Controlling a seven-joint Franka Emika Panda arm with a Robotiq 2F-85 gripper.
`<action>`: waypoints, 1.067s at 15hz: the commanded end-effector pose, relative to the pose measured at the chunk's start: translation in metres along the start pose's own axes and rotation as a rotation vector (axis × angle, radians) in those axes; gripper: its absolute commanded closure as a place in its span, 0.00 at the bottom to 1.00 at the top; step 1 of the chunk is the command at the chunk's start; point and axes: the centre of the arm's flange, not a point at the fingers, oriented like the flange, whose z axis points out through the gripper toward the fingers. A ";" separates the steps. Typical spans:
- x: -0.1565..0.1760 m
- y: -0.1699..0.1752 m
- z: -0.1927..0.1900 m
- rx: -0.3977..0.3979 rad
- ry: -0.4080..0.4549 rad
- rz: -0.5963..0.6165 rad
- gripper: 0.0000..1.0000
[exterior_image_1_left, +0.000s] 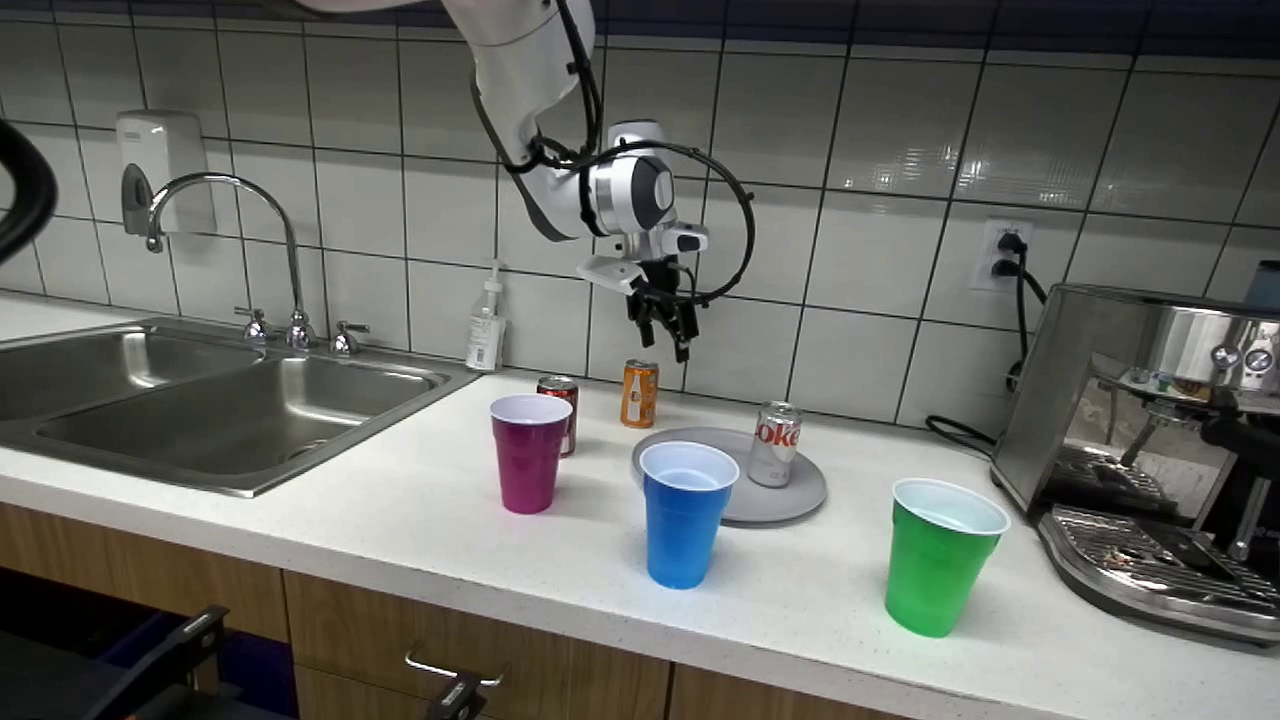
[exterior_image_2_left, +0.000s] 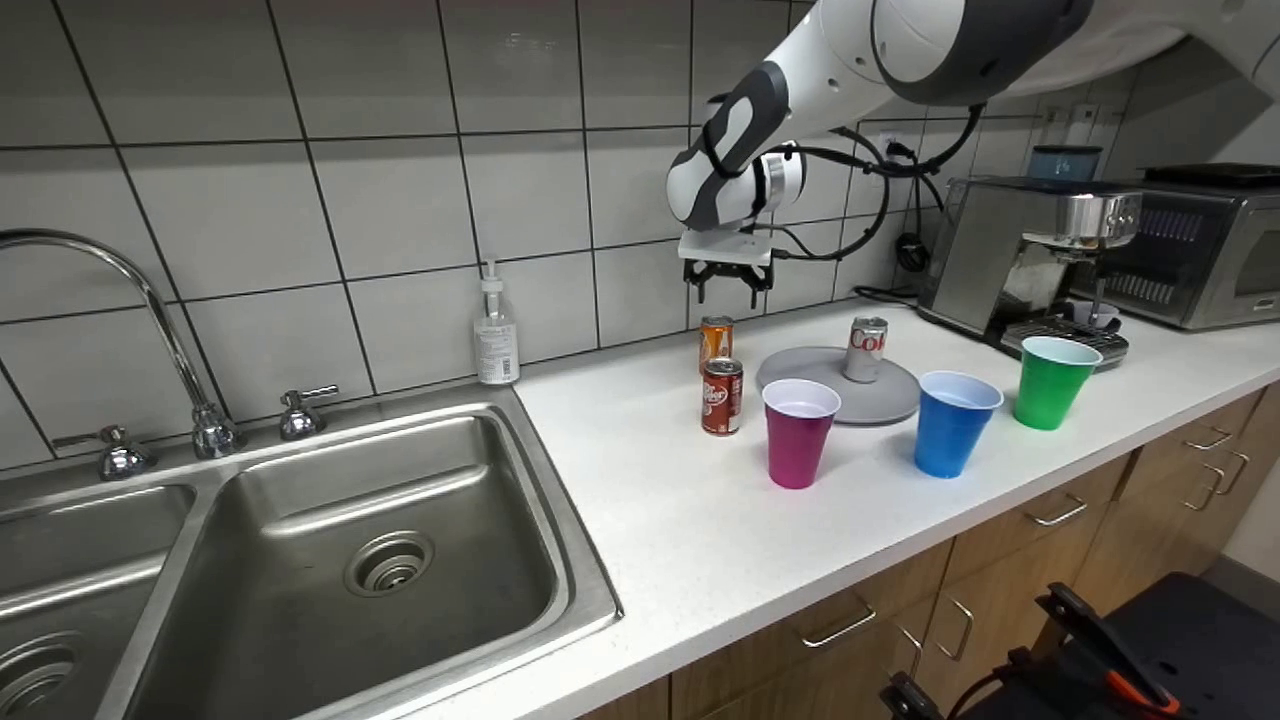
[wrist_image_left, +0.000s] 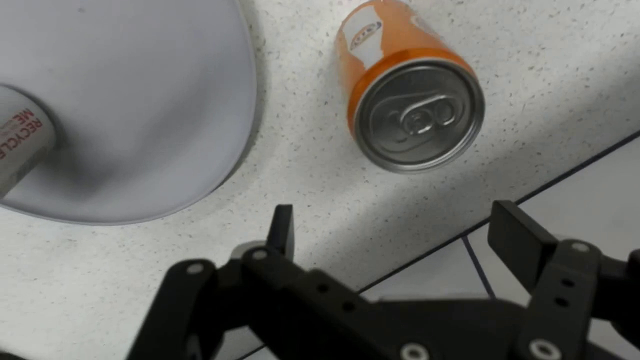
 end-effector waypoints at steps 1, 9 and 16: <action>0.009 0.029 -0.014 0.008 0.004 0.051 0.00; 0.016 0.099 -0.018 -0.057 0.009 0.137 0.00; 0.013 0.148 -0.021 -0.104 -0.001 0.203 0.00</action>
